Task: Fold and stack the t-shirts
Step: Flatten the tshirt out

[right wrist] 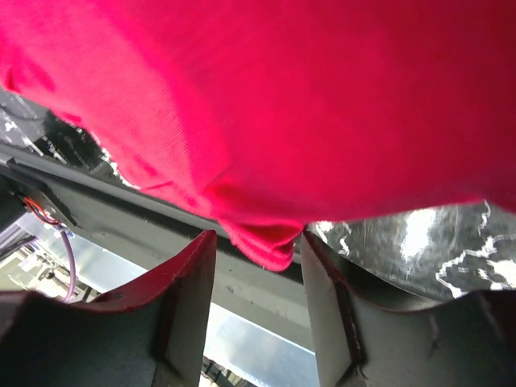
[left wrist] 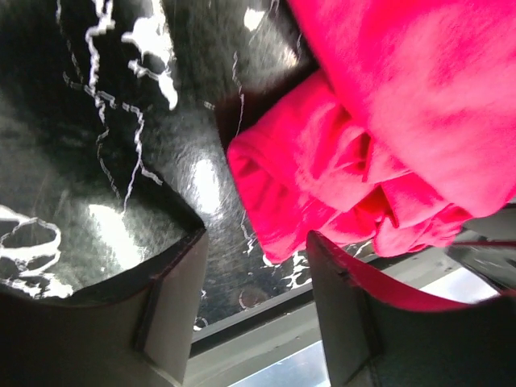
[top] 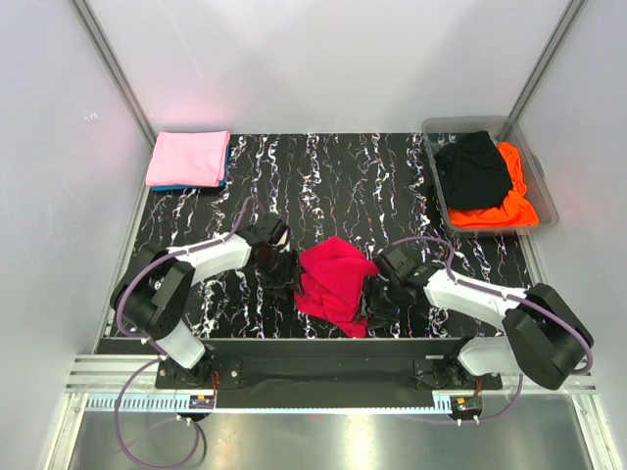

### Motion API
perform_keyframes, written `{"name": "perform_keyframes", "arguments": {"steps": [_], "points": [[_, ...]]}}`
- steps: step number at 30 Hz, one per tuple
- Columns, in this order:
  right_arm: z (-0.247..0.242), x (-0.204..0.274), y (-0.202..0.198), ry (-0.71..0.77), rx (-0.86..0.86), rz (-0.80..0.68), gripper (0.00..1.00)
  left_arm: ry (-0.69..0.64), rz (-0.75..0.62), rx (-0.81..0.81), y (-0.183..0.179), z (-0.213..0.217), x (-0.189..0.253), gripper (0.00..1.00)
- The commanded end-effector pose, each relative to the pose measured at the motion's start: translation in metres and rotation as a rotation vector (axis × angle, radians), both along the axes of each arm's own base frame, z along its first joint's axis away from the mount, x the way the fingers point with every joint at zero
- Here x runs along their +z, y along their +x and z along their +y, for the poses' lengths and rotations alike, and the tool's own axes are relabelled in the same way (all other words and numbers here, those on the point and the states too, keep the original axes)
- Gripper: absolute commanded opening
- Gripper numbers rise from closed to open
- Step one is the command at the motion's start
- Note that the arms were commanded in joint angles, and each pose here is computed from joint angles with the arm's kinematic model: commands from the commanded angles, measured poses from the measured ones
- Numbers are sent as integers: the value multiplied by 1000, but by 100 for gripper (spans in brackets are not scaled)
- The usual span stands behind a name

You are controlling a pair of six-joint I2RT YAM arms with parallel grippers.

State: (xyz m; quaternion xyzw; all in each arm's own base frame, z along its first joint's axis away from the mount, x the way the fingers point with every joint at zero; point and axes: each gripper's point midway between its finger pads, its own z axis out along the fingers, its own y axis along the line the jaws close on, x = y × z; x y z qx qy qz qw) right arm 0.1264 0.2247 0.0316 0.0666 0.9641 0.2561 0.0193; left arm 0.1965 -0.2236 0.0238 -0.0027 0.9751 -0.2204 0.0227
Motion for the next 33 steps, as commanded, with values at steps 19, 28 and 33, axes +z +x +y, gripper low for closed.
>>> {"name": "perform_keyframes", "arguments": {"steps": [19, 28, 33], "points": [[29, 57, 46, 88, -63, -190, 0, -164, -233, 72, 47, -15, 84, 0], [44, 243, 132, 143, -45, -608, 0, -314, -808, 155, 79, 15, 324, 0], [48, 358, 162, 239, -60, -842, 0, -384, -1082, 195, 50, 47, 440, 0]]}}
